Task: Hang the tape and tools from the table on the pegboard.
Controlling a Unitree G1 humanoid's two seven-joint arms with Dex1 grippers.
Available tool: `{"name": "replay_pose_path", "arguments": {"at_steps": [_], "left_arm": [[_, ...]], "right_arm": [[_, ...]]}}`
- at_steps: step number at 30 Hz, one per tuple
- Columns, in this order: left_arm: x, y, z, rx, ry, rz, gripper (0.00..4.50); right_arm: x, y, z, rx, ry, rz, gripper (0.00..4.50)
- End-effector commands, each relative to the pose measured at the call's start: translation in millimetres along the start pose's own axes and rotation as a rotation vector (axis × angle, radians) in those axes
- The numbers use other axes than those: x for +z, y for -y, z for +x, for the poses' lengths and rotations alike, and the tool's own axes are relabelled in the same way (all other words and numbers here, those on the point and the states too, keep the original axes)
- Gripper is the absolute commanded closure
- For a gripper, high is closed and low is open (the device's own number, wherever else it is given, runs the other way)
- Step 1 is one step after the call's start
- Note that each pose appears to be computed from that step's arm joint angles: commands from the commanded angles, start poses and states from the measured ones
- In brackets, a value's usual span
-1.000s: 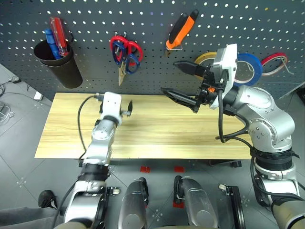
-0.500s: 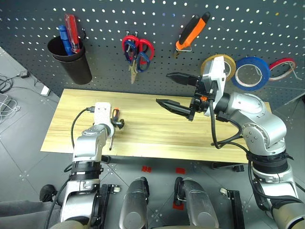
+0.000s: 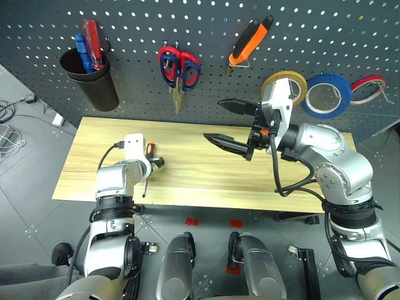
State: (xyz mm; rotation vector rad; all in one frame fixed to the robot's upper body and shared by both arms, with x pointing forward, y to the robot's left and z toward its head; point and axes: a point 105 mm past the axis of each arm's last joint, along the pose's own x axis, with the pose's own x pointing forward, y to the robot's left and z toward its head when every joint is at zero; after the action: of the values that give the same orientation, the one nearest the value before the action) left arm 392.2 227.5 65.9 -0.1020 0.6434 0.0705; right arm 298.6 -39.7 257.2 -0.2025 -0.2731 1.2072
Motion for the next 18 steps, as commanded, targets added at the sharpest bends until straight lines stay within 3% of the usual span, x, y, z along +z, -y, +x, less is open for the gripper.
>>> {"name": "replay_pose_path", "arguments": {"at_steps": [1,4,14,18], "left_arm": [[8,0,0,-0.022,0.021,-0.036,0.21],[8,3,4,-0.035,0.017,-0.052,0.77],[1,7,3,-0.072,0.003,-0.075,3.77],[14,12,-12,-0.104,0.098,-0.017,3.94]], "right_arm": [[10,-4,-4,0.008,0.032,-0.036,0.0],[8,-5,-4,0.008,0.021,-0.035,0.0],[9,-4,-6,-0.01,0.023,-0.037,0.0],[-6,-6,-15,-0.001,-0.027,-0.001,0.0]]}}
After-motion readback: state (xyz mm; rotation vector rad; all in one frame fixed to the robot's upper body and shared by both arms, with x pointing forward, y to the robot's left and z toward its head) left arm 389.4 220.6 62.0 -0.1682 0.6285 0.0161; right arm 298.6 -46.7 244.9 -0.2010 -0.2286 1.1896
